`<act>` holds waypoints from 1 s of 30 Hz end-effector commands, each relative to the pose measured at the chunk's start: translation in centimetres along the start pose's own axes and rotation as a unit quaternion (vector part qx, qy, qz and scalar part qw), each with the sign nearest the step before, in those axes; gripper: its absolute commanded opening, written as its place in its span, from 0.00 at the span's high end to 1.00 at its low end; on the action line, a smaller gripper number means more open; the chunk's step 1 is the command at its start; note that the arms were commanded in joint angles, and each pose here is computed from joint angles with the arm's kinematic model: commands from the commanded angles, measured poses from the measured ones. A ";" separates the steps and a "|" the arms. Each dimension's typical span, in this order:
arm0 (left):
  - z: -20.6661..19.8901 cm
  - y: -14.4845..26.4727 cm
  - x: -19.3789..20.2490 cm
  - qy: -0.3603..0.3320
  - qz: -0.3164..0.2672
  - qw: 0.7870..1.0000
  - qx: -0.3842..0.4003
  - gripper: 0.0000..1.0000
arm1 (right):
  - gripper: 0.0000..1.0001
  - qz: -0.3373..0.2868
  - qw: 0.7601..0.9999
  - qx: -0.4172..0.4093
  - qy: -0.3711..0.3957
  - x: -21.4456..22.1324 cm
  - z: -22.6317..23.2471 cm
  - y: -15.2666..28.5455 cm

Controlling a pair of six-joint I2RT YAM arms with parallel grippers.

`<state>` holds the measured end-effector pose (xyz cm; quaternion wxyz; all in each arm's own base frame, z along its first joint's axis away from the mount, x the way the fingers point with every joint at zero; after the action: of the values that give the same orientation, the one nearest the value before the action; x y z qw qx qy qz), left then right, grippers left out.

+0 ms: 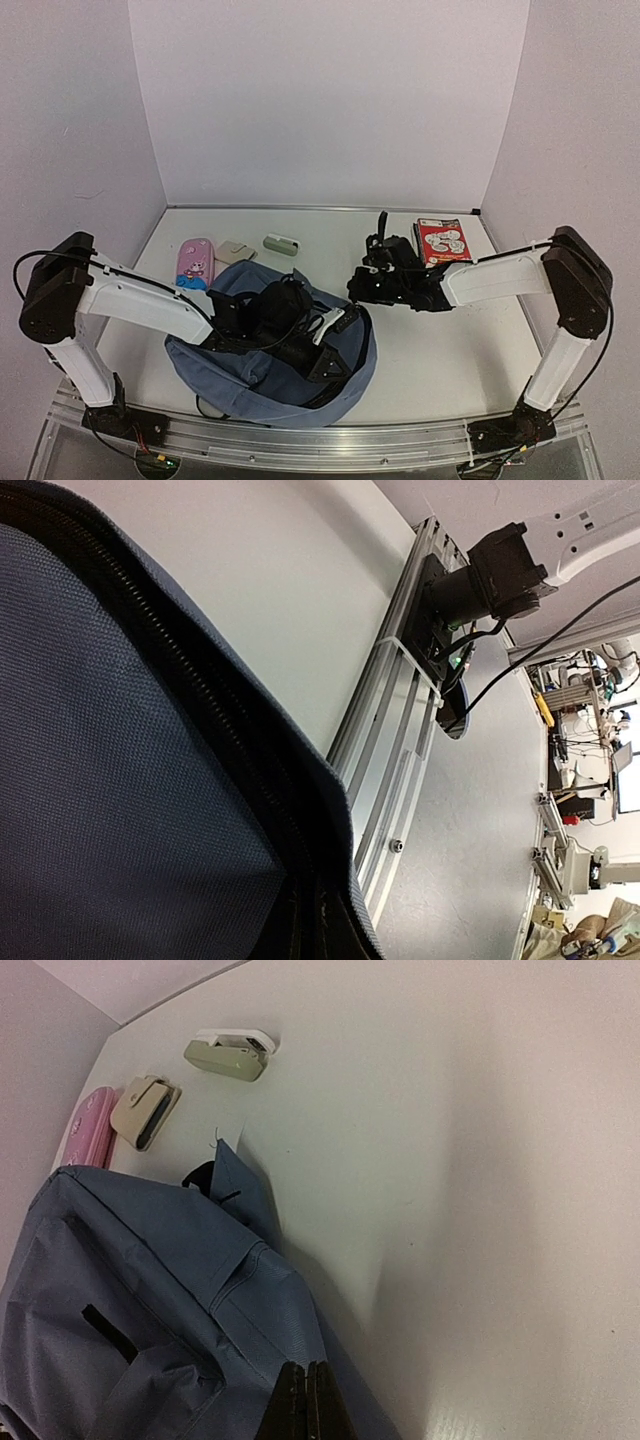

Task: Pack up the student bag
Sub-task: Unzip the student bag at the center of the board.

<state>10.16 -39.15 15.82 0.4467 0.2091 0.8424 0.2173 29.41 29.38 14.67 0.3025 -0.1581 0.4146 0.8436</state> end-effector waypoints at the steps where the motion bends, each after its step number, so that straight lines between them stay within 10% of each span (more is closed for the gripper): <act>1: -1.7 1.5 -0.5 -0.013 -0.012 0.999 0.030 1.00 | 1.00 0.008 0.999 -0.041 0.005 -0.4 1.6 -1.8; 30: -4.6 6.6 -3.0 -0.041 -0.057 0.997 0.016 1.00 | 1.00 0.044 0.995 -0.093 0.000 0.3 3.9 -7.6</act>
<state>9.54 -36.41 19.19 0.4575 0.1902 0.8399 0.2214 32.43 34.96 10.20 0.2261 -0.1443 0.3802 0.8852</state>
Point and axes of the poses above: each gripper's point midway between its finger pads, its own y axis back along the fingers, its own z axis along the line the jaws close on, x = y × z, the point moved 8 cm from there along y, back along the fingers, and after that the axes turned 14 degrees about -y, right-handed, at the moved point
